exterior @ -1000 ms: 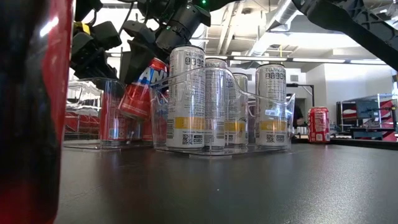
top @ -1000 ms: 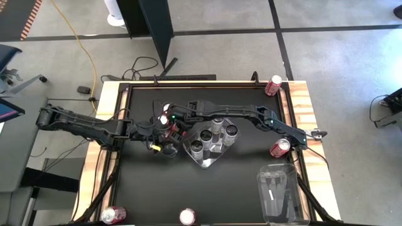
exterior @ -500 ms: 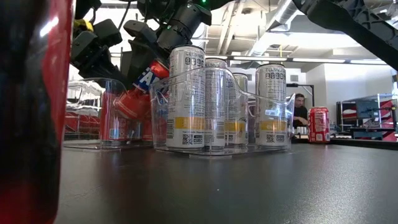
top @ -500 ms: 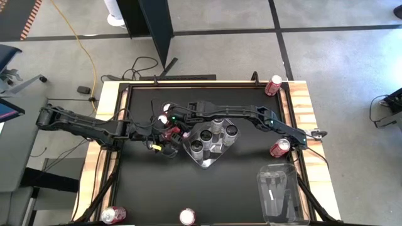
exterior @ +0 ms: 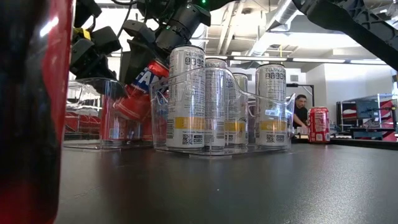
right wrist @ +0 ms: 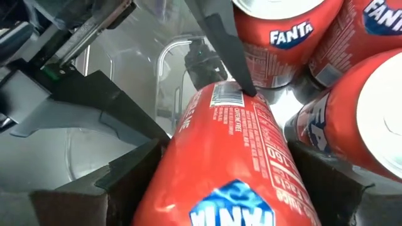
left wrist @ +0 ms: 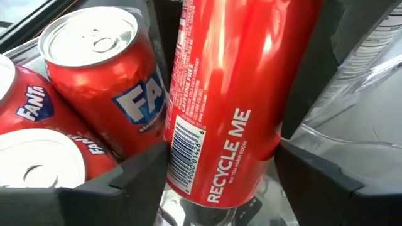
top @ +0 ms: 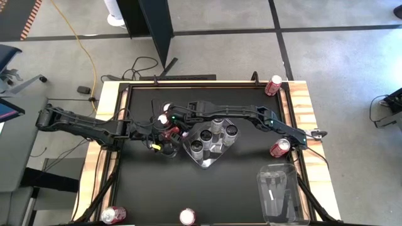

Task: Sort soda cans
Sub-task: Put the orange soda can into the left transparent bin

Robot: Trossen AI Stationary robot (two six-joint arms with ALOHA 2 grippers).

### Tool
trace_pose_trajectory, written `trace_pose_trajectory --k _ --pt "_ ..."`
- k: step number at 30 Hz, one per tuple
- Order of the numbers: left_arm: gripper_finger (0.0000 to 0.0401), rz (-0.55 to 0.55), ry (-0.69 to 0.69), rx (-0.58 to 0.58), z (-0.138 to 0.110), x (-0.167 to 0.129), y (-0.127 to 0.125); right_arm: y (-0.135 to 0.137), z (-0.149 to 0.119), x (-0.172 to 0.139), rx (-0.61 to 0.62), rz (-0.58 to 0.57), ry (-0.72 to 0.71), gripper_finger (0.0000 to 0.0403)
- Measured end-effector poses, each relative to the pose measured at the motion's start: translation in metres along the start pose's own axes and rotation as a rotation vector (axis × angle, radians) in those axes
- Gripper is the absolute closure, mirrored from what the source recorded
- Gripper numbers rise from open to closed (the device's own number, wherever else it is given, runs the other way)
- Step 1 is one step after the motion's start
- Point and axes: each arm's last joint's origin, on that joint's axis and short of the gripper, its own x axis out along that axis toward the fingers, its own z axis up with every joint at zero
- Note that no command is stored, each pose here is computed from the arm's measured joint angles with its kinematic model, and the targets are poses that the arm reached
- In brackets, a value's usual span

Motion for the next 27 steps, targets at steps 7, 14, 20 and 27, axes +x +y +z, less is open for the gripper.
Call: trace_pose_trajectory --k 7,14,20,27 --pt "0.0139 0.001 0.005 0.001 -0.0006 0.0000 0.0001 0.0002 0.0009 0.0001 -0.005 0.003 -0.009 0.0050" --pt "0.0140 0.003 0.020 0.003 -0.0020 0.0000 0.0003 0.0009 0.0022 0.0005 -0.013 -0.002 -0.029 0.0050" --pt "0.0140 0.002 0.023 0.004 -0.0023 0.0000 0.0003 0.0037 0.0014 0.0008 -0.036 -0.001 -0.032 0.0050" --pt "0.0140 0.002 0.023 0.003 -0.0024 0.0000 0.0003 0.0051 0.0007 0.0010 -0.053 -0.001 -0.031 0.0050"
